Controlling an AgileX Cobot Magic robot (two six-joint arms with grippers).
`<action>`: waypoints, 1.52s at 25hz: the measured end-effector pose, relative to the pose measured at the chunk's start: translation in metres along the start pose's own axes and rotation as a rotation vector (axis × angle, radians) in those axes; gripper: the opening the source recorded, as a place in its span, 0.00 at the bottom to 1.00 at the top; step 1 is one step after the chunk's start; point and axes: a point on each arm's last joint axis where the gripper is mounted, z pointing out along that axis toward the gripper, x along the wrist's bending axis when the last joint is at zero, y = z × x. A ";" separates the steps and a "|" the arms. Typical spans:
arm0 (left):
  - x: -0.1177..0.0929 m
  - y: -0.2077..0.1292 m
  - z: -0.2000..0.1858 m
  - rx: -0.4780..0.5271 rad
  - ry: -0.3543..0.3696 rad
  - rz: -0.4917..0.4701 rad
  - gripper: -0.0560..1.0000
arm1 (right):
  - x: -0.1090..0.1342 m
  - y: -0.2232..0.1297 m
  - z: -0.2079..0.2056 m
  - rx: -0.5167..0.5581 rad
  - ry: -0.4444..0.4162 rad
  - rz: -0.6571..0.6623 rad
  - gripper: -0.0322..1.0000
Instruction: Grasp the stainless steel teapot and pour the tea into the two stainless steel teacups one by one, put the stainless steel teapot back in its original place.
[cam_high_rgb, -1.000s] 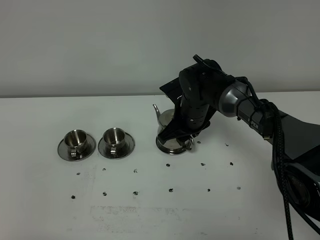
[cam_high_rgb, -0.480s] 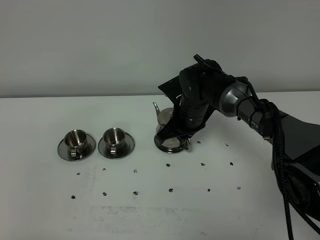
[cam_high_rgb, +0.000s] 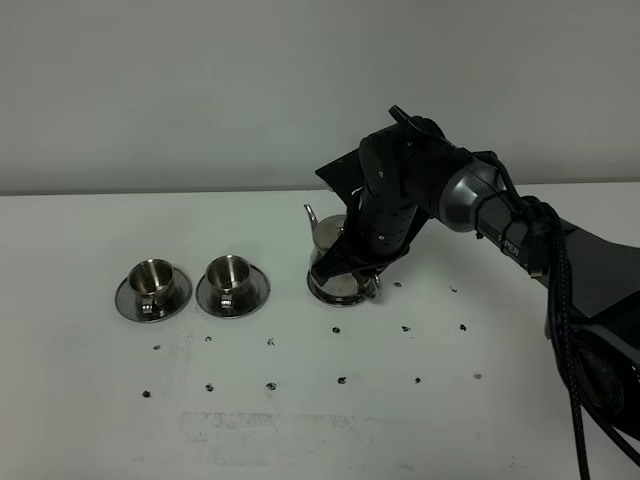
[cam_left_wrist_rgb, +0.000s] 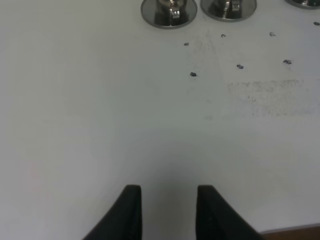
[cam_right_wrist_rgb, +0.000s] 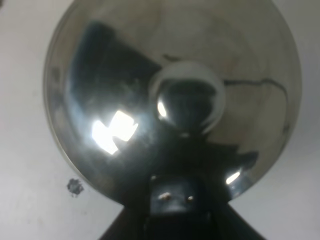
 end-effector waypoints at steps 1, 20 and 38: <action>0.000 0.000 0.000 0.000 0.000 0.000 0.32 | 0.000 0.001 -0.004 -0.006 -0.001 0.000 0.21; 0.000 0.000 0.000 0.000 0.000 0.001 0.32 | 0.035 0.008 -0.100 -0.199 0.000 -0.075 0.21; 0.000 0.000 0.000 0.000 0.000 0.001 0.32 | 0.088 -0.028 -0.095 -0.228 -0.071 -0.401 0.21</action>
